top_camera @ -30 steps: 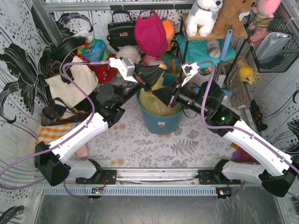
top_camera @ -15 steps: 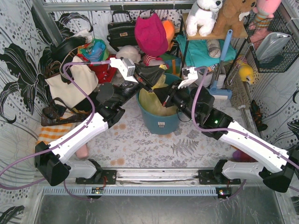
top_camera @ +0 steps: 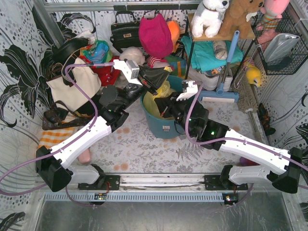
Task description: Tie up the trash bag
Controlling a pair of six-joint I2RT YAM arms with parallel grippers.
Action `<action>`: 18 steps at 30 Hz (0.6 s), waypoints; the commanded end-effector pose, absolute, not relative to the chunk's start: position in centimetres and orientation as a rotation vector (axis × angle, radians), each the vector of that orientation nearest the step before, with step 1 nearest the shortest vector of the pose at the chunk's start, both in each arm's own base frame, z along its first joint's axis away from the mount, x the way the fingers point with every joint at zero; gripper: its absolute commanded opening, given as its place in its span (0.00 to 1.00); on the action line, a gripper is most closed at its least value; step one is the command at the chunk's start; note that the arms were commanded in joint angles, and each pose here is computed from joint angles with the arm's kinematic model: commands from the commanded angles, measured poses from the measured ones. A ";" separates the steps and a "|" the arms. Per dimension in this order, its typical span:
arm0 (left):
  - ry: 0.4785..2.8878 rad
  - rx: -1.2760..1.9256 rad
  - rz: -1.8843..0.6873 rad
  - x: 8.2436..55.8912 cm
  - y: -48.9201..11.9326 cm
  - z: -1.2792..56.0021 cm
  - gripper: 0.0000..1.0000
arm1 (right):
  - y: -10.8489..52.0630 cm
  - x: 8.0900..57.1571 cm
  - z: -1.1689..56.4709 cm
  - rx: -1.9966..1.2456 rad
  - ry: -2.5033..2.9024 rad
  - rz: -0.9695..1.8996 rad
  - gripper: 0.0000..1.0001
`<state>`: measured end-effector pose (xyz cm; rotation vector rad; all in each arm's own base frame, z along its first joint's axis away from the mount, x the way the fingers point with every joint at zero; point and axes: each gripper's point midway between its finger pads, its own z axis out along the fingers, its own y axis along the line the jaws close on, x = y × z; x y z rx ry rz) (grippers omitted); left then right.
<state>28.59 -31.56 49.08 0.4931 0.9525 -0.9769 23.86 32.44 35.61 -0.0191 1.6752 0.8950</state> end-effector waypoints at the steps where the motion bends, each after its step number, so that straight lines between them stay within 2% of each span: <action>1: 0.898 0.467 -0.969 28.2 -30.6 51.0 0.00 | 32.3 25.2 36.9 0.084 1.593 0.880 0.00; 11: 0.900 0.566 -1.005 26.8 -31.5 50.3 0.02 | 30.6 27.5 36.1 0.267 1.543 0.738 0.00; 13: 0.903 0.573 -0.999 26.6 -31.4 50.1 0.10 | 30.0 27.9 36.0 0.292 1.533 0.706 0.00; 16: 0.905 0.558 -0.984 26.5 -30.9 50.0 0.42 | 29.4 28.1 35.6 0.314 1.522 0.675 0.00; 18: 0.907 0.539 -0.970 26.5 -30.4 50.1 0.55 | 29.1 28.2 35.6 0.326 1.509 0.665 0.00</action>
